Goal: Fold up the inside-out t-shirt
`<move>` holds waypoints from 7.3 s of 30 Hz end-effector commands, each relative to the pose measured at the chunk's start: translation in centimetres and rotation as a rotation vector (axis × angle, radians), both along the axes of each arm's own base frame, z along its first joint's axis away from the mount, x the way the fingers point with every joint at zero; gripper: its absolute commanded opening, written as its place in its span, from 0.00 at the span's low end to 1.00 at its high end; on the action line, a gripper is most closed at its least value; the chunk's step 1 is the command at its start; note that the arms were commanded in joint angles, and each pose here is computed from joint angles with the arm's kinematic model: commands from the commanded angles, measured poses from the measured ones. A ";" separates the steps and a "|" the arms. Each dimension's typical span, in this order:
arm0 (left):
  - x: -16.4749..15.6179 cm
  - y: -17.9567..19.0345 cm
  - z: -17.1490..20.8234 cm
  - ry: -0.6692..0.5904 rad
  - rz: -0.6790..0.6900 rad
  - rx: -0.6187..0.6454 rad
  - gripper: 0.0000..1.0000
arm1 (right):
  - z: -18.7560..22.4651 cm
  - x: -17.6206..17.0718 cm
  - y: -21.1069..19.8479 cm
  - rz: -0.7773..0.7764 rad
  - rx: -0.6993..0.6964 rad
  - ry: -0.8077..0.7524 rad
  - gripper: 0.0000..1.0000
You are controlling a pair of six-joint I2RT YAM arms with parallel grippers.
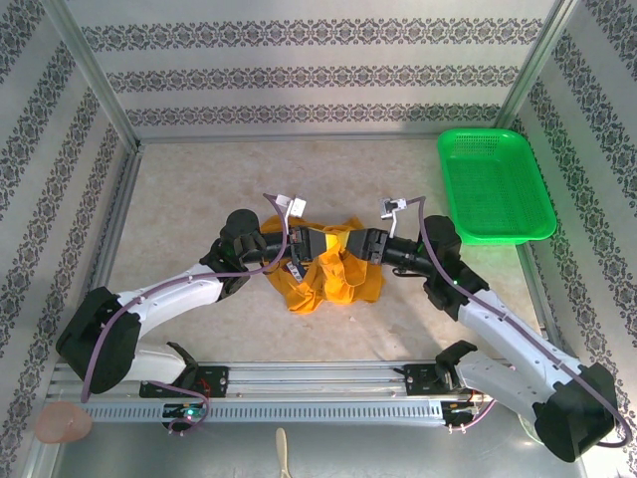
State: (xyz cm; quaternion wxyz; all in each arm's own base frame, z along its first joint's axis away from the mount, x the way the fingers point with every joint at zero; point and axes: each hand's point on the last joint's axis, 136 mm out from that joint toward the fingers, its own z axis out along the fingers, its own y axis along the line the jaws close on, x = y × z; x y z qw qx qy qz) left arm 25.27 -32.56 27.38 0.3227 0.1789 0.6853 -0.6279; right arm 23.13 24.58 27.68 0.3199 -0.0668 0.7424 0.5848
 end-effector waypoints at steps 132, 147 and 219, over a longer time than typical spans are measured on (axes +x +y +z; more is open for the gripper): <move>3.5 7.2 -14.6 0.292 0.552 0.685 0.60 | -2.5 2.5 -18.5 -0.683 -0.071 0.136 0.00; -1.2 15.2 -19.1 0.539 0.955 0.741 0.54 | -1.1 3.3 -18.3 -0.665 -0.061 0.116 0.00; 20.6 26.5 -0.5 0.471 1.116 0.293 0.00 | 16.1 17.5 -19.0 -0.671 0.045 -0.110 0.00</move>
